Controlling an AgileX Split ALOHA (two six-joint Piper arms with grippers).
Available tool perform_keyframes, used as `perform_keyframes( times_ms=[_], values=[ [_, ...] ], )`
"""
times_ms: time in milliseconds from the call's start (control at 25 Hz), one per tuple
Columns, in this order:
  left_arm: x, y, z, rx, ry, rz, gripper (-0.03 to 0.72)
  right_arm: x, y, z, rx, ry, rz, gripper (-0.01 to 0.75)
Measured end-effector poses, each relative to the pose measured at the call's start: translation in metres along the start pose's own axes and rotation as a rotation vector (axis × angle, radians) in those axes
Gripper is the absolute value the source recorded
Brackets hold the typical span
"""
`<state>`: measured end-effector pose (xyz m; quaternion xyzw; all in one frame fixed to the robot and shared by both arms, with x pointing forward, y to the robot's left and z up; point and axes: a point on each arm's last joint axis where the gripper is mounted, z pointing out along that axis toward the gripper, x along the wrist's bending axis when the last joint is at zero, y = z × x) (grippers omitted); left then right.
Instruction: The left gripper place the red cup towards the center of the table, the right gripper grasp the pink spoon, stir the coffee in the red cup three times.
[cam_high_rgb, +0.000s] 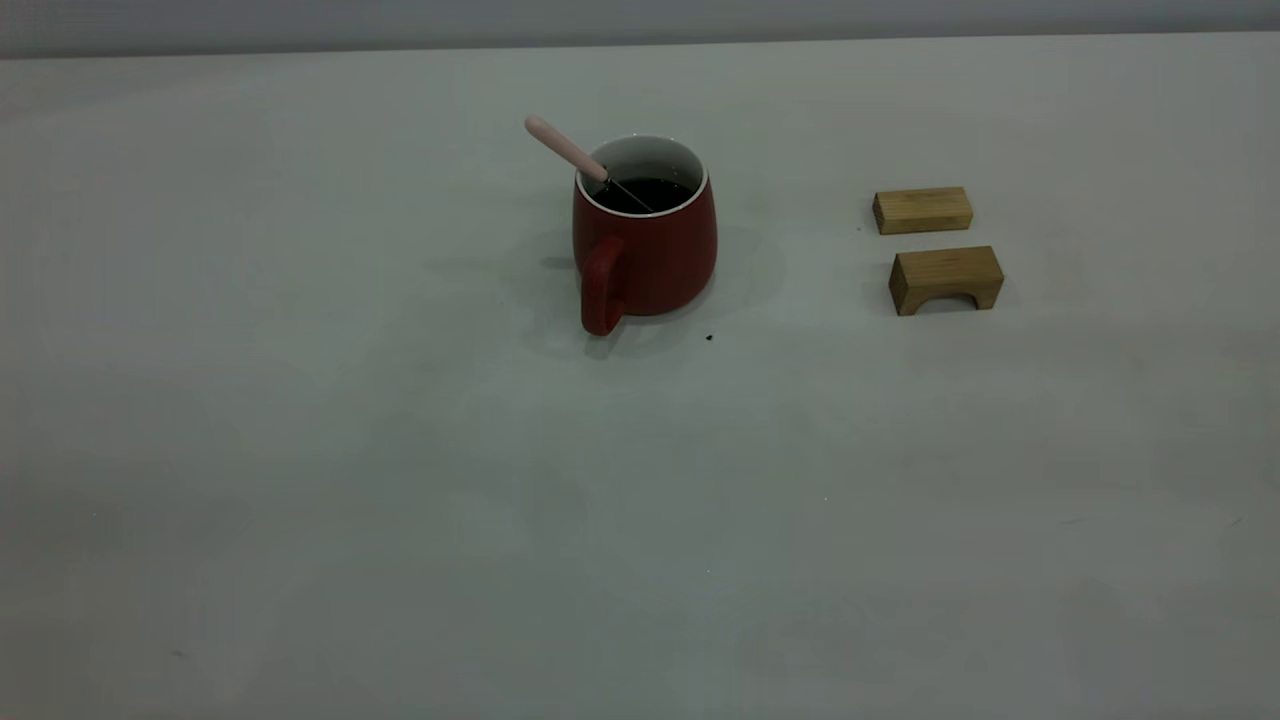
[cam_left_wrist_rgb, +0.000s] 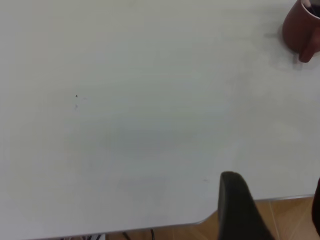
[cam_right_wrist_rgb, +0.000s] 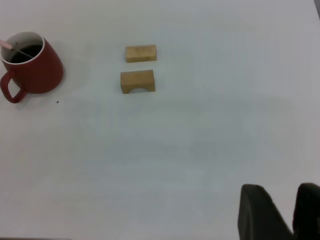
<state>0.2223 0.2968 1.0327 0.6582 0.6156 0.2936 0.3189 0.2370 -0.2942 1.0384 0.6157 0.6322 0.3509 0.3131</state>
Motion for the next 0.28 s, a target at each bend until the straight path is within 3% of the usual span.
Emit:
perform_keyframes(
  times_ms=[280],
  values=[
    [0.0000, 0.0000, 0.0000, 0.000, 0.000, 0.000, 0.436, -0.0002, 0.0000, 0.0000, 0.000, -0.002, -0.001, 0.219]
  ],
)
